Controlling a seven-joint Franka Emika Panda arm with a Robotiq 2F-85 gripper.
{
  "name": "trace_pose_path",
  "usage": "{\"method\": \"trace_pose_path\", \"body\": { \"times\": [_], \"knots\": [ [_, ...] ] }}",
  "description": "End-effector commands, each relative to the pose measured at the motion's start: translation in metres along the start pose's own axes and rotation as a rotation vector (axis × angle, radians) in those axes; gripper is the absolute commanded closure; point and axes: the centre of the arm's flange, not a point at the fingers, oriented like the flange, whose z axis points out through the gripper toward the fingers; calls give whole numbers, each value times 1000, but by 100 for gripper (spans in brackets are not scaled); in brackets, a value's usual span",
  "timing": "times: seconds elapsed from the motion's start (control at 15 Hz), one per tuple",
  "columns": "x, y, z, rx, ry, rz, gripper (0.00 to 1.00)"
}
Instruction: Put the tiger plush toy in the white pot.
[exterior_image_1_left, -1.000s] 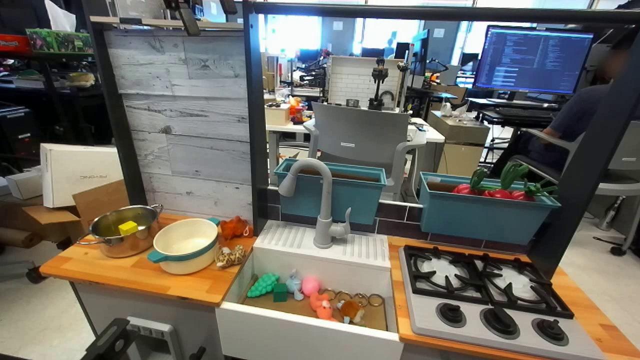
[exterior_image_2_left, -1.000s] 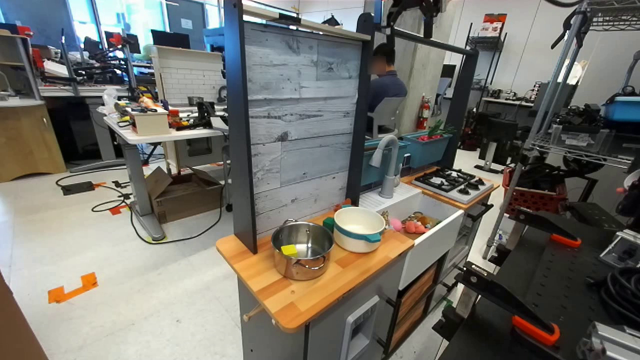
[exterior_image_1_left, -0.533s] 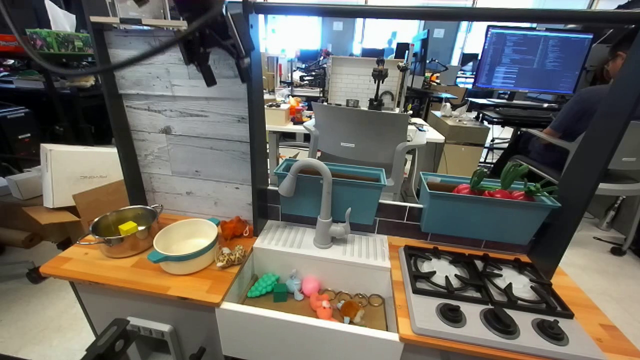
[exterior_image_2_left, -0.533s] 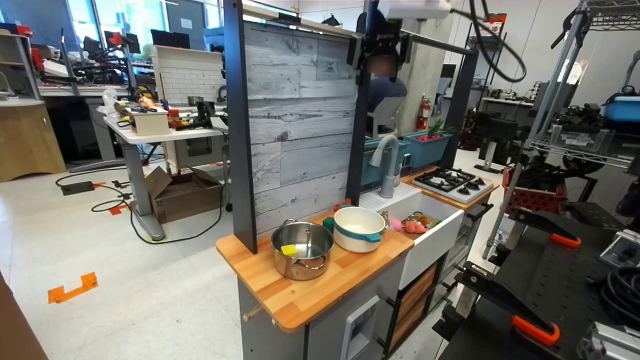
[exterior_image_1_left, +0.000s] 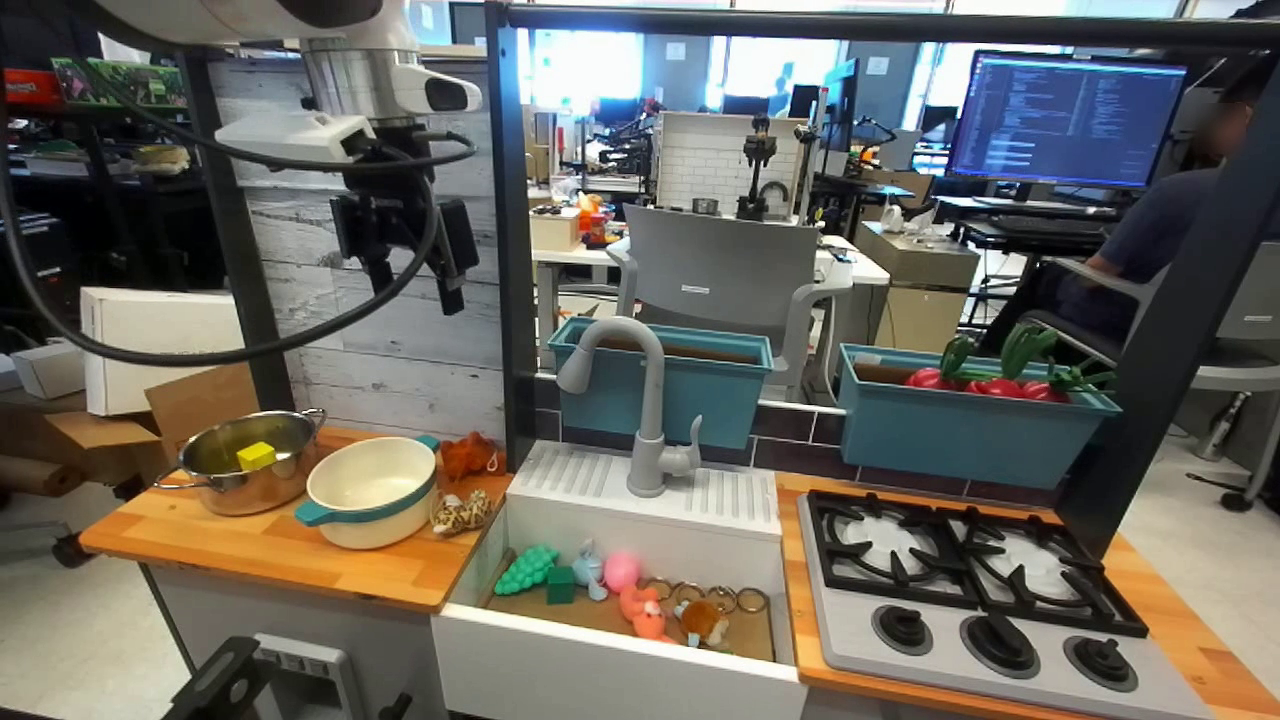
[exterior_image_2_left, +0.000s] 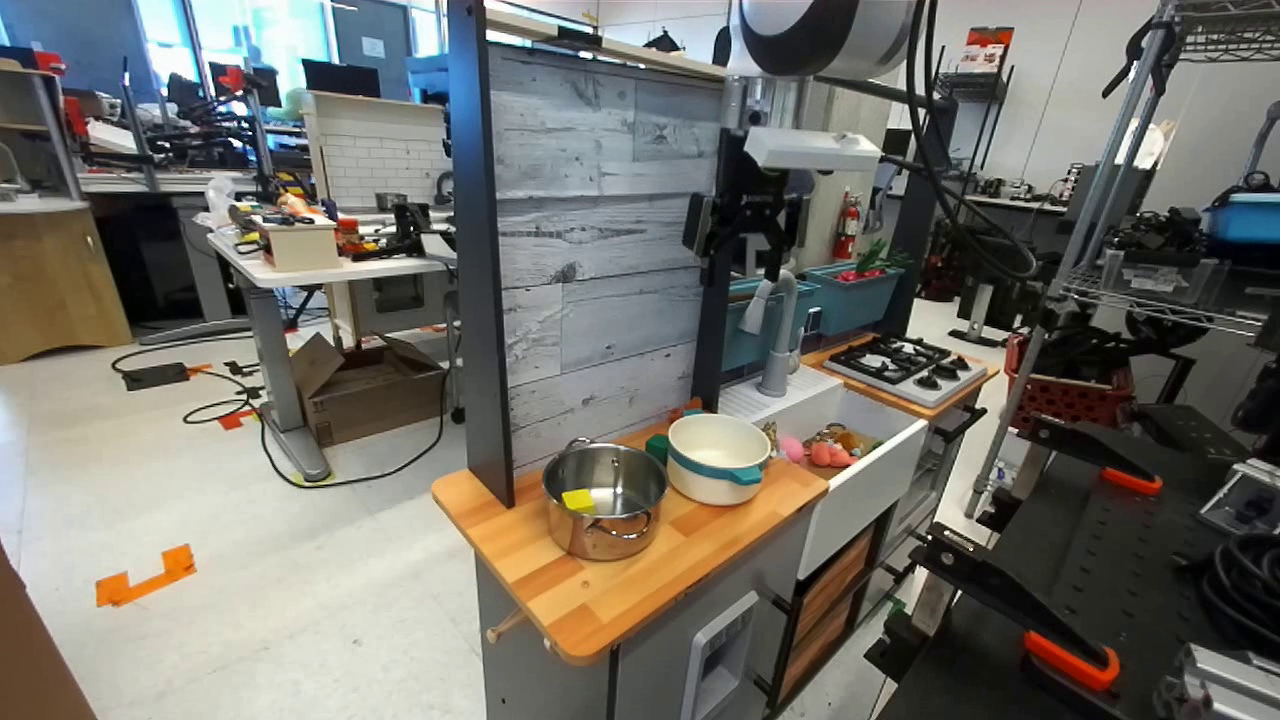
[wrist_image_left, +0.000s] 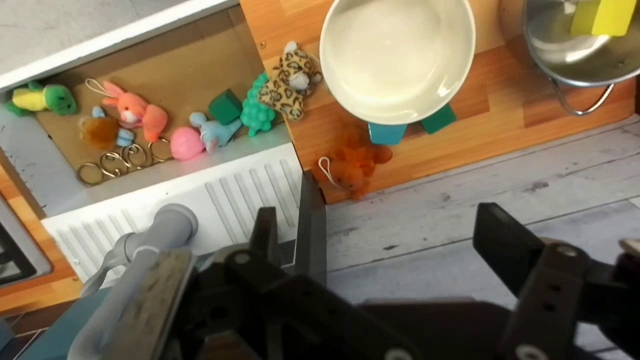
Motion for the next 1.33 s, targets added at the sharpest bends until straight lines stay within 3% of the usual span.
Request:
{"method": "trace_pose_path", "body": {
  "times": [0.0,0.47,0.73,1.0,1.27],
  "knots": [
    [-20,20,5,49,-22,-11,0],
    [-20,58,48,-34,119,30,0],
    [-21,72,75,-37,41,63,0],
    [-17,74,98,18,-75,83,0],
    [-5,66,108,1,-75,68,0]
  ]
}}
